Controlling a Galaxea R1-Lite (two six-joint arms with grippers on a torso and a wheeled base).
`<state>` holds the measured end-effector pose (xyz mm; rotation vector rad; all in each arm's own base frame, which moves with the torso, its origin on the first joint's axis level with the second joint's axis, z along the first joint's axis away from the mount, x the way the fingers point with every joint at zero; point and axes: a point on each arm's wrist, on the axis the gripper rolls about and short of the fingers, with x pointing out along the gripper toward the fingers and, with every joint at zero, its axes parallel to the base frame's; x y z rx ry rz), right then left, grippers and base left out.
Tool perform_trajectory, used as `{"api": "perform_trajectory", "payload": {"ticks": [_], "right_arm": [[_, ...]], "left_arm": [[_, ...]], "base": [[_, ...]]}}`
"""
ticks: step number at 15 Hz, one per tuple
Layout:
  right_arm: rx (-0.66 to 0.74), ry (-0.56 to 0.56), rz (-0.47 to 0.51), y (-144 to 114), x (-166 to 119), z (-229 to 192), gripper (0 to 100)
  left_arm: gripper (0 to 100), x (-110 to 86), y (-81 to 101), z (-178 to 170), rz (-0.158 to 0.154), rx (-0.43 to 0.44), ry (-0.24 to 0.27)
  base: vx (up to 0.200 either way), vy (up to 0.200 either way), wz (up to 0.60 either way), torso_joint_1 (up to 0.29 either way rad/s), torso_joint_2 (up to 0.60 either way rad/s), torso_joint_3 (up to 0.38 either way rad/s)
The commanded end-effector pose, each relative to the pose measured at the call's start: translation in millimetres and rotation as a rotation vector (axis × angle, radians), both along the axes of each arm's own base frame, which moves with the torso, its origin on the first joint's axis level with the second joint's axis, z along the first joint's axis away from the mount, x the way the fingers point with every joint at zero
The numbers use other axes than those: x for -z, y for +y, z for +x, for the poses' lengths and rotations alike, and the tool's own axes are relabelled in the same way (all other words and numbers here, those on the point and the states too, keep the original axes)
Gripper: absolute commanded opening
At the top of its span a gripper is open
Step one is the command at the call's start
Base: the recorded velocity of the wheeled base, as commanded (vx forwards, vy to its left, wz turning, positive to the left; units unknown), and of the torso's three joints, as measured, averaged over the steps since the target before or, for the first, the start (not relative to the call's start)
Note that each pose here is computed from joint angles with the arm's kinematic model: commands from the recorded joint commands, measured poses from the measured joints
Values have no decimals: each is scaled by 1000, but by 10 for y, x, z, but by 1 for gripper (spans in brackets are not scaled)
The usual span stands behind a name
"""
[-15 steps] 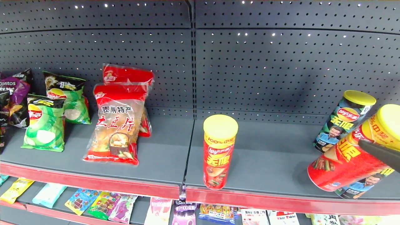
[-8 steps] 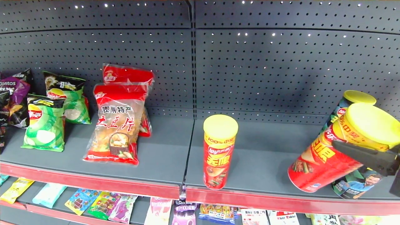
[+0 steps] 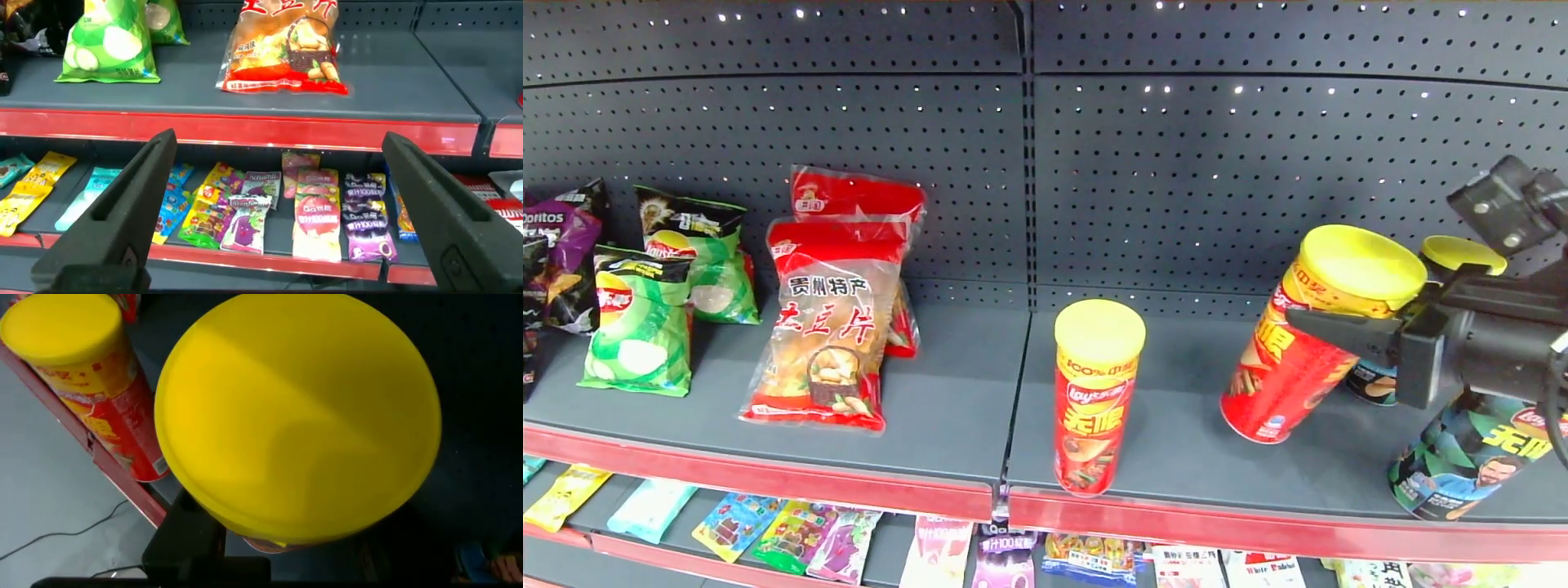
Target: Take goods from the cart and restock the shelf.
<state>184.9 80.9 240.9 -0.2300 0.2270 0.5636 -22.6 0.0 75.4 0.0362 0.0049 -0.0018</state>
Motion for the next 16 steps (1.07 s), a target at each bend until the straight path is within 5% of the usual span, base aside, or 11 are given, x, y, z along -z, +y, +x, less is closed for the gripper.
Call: {"api": "perform_trajectory", "payload": {"ticks": [1,16], "right_arm": [[-2,43,-20,121,59,283,0],[-87,78,-27,631,149,1099,0]], "left_arm": [[100,0,0,0,-1,0,0],[100,0,0,0,1,0,0]], "base": [[0,0,0,0,0,0],[0,0,0,0,0,0]]}}
